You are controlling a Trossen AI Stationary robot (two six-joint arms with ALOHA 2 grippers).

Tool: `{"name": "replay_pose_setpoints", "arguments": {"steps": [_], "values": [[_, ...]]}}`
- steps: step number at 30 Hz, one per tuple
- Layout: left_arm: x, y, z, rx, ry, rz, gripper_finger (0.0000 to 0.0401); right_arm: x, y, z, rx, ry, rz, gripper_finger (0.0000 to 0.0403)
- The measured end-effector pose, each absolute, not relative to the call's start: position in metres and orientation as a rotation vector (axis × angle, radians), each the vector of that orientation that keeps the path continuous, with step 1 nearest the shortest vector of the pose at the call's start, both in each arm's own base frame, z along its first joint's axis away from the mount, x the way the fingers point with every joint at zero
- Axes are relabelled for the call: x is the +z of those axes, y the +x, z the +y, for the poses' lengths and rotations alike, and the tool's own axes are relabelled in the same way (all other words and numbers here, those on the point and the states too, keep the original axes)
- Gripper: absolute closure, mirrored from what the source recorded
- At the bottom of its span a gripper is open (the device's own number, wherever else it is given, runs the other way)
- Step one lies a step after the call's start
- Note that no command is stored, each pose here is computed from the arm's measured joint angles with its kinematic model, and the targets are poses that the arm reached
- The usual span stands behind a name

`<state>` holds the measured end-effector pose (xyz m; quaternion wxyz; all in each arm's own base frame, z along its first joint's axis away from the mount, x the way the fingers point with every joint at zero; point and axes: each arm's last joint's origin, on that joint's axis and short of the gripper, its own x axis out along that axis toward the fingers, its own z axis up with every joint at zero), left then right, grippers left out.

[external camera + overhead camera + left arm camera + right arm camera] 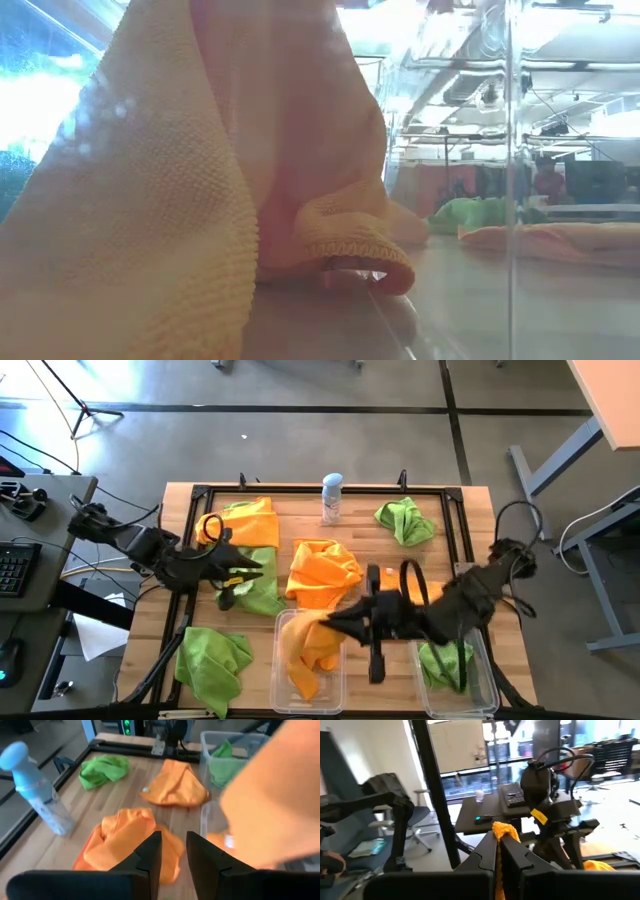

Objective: Sort microfiber towel by color & place in baskets
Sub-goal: Put the yellow towel into the left transparent bin

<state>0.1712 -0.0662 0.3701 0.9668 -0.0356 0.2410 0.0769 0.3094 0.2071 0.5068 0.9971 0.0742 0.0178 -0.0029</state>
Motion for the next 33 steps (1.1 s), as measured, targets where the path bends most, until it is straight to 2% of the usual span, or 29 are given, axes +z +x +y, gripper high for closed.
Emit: {"name": "replay_pose_setpoints", "arguments": {"steps": [8, 15, 26, 33], "values": [[0.373, 0.144, -0.067, 0.095, -0.083, 0.511, 0.0325, 0.493, 0.316, 0.249, -0.16, 0.116, 0.061, 0.0403], [0.374, 0.139, -0.072, 0.053, -0.072, 0.512, 0.0325, 0.43, 0.347, 0.244, -0.278, 0.183, 0.232, 0.0403], [0.372, 0.135, -0.079, 0.005, -0.05, 0.525, 0.0325, 0.335, 0.379, 0.225, -0.174, 0.294, 0.563, 0.0403], [0.372, 0.134, -0.08, -0.005, -0.042, 0.533, 0.0325, 0.301, 0.385, 0.218, -0.132, 0.336, 0.649, 0.0403]]}}
